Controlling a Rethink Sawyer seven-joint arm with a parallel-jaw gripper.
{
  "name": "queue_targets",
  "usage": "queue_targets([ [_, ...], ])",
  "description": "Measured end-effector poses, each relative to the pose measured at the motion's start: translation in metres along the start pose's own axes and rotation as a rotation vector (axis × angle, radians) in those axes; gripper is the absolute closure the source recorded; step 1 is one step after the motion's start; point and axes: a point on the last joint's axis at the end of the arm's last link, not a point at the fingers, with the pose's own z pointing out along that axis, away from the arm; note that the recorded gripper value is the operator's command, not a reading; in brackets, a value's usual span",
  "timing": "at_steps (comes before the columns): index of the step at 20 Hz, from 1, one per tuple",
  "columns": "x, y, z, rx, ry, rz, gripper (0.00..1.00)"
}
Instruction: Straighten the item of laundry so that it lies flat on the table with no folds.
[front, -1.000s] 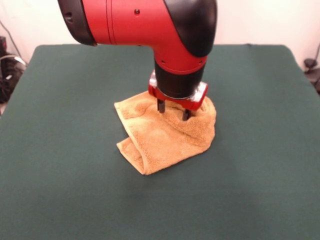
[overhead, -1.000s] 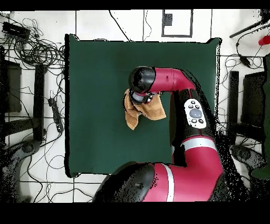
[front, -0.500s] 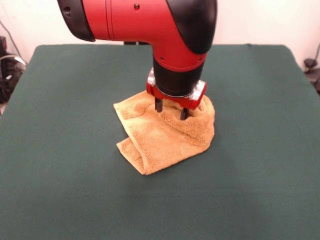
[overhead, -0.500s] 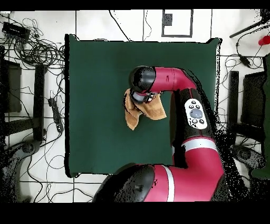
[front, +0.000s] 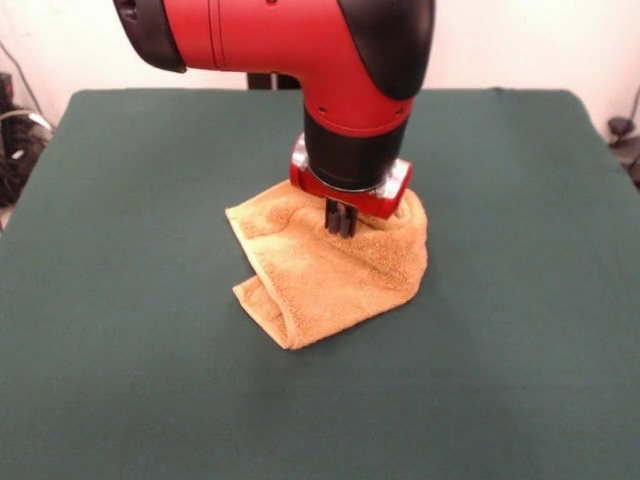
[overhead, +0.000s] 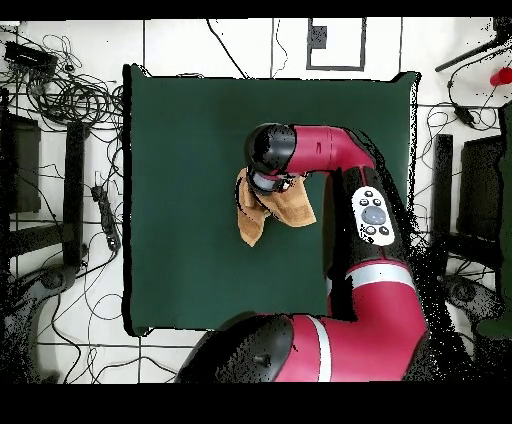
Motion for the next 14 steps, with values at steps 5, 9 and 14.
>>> queue_targets([
  [5,0.000,0.000,-0.002,-0.001,-0.001,0.001,1.00],
  [9,-0.001,0.000,-0.006,-0.003,0.016,0.009,1.00],
  [14,0.003,0.003,-0.017,-0.010,0.068,0.018,1.00],
])
